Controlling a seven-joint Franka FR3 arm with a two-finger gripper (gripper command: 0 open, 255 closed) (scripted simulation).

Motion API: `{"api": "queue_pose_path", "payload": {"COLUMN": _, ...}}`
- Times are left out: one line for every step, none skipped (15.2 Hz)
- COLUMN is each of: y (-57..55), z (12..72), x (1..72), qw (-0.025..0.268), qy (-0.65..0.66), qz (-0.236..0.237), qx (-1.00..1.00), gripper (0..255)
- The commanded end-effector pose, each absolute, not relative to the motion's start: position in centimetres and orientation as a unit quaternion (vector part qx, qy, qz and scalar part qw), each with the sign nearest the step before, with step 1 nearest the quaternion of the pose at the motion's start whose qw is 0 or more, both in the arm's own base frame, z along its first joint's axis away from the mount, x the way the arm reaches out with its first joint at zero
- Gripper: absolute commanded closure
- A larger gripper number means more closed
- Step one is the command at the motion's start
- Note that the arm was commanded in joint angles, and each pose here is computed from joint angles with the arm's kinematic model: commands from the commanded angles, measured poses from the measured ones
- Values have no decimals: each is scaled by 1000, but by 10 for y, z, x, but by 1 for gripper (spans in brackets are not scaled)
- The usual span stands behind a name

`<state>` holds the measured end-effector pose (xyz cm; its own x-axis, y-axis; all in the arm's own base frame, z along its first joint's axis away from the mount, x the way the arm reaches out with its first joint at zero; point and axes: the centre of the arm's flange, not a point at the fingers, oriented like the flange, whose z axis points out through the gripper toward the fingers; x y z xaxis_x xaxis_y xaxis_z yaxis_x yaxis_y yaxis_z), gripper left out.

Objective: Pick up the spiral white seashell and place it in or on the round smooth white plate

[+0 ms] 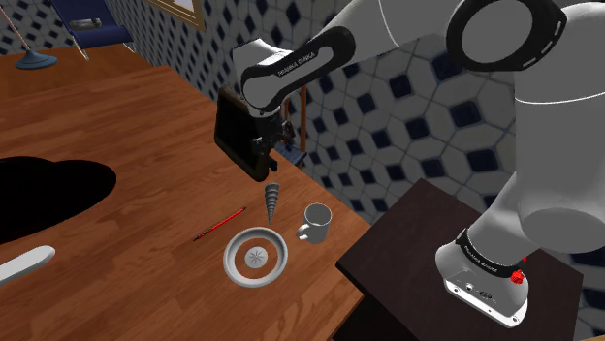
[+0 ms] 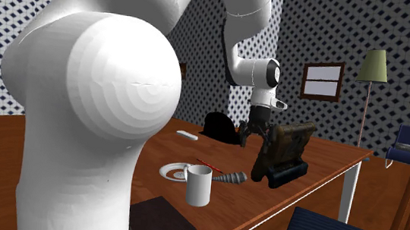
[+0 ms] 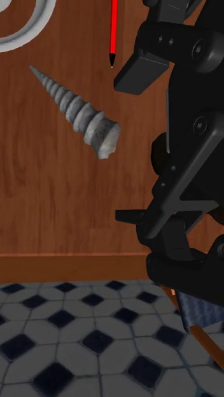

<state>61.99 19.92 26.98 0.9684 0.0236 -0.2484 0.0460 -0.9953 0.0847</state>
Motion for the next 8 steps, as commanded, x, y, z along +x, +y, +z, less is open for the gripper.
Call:
{"api": "queue_pose_path", "payload": {"y": 207, "z": 243, "x": 636, "qw": 50, "qy": 22, "qz": -131, "qx": 990, "gripper": 0}}
{"api": "queue_pose_path", "payload": {"y": 214, "z": 232, "x": 644, "qw": 52, "qy": 24, "qz": -134, "qx": 989, "gripper": 0}}
{"api": "queue_pose_path", "payload": {"y": 220, "z": 222, "x": 651, "qw": 55, "qy": 27, "qz": -137, "qx": 989, "gripper": 0}}
{"api": "queue_pose_path", "payload": {"y": 226, "z": 211, "x": 658, "qw": 57, "qy": 29, "qz": -140, "qx": 988, "gripper": 0}}
{"api": "queue_pose_path", "payload": {"y": 232, "z": 200, "x": 665, "qw": 60, "qy": 31, "qz": -143, "qx": 987, "gripper": 0}}
{"api": "queue_pose_path", "payload": {"y": 234, "z": 196, "x": 668, "qw": 61, "qy": 32, "qz": -145, "qx": 987, "gripper": 0}}
{"api": "queue_pose_path", "payload": {"y": 234, "z": 190, "x": 666, "qw": 61, "qy": 32, "qz": -145, "qx": 987, "gripper": 0}}
{"api": "queue_pose_path", "payload": {"y": 233, "z": 185, "x": 665, "qw": 61, "qy": 32, "qz": -145, "qx": 987, "gripper": 0}}
